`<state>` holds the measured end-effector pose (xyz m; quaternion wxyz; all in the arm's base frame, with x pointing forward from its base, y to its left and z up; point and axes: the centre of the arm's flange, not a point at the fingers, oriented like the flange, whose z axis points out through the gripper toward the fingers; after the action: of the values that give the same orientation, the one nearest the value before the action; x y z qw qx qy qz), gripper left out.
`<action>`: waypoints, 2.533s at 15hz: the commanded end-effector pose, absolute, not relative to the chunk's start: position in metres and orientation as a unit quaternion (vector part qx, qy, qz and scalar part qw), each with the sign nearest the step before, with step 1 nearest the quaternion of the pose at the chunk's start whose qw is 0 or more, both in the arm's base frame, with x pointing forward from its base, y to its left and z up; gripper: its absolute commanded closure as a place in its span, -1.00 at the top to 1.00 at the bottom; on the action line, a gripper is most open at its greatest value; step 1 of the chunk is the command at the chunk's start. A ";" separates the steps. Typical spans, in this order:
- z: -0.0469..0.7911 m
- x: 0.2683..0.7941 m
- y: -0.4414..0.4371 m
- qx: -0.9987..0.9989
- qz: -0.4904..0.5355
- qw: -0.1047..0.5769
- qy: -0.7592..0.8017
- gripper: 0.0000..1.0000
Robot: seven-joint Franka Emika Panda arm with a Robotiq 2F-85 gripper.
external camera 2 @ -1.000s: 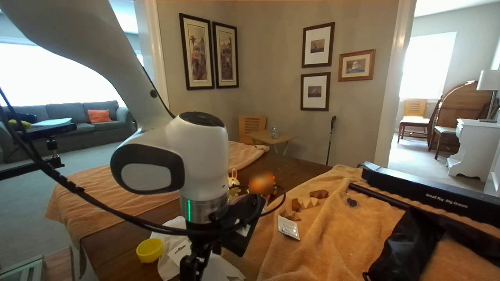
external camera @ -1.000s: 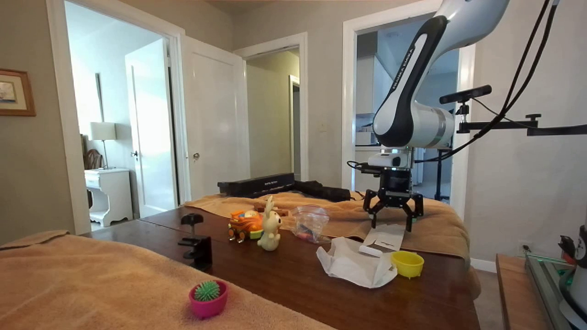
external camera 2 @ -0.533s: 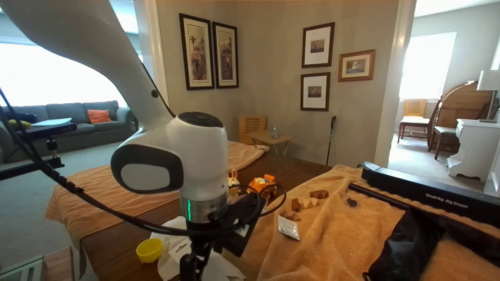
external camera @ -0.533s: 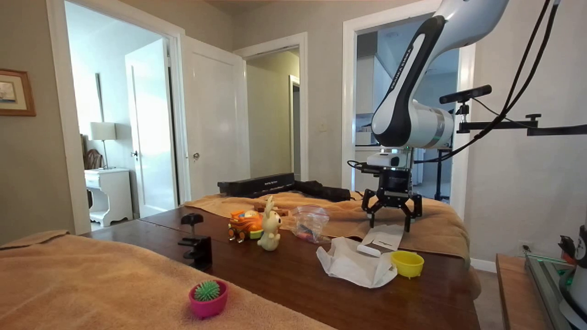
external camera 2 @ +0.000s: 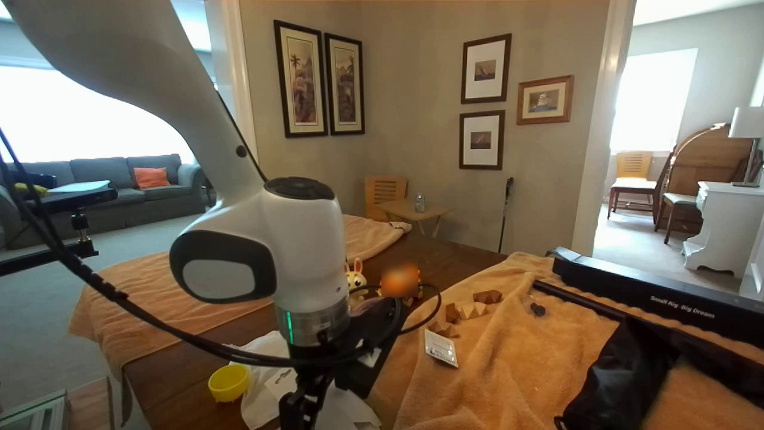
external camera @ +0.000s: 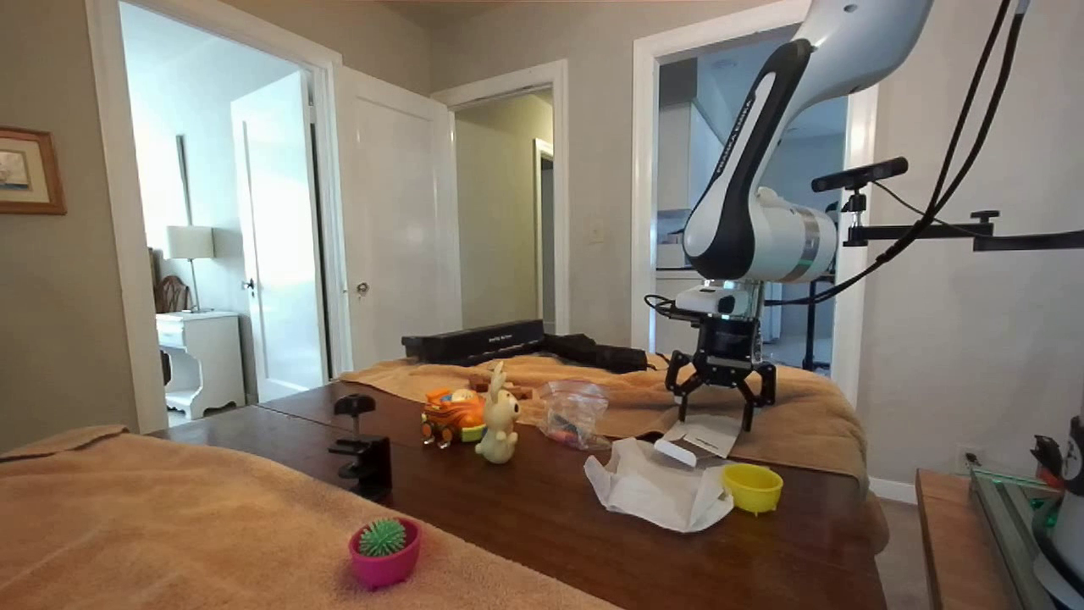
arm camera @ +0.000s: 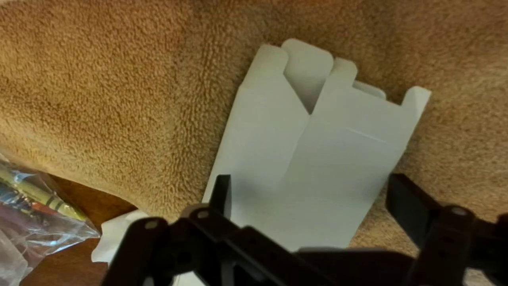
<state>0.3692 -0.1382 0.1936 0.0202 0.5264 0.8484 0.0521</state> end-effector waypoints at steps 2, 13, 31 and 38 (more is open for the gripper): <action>0.184 0.341 -0.116 0.530 0.058 0.042 0.845 1.00; 0.184 0.343 -0.106 0.536 0.063 0.054 0.840 0.39; 0.192 0.361 -0.084 0.525 0.061 0.105 0.843 1.00; 0.185 0.363 -0.076 0.517 0.059 0.108 0.847 1.00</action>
<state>0.3905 -0.0831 0.1869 0.0952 0.5252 0.8436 0.0589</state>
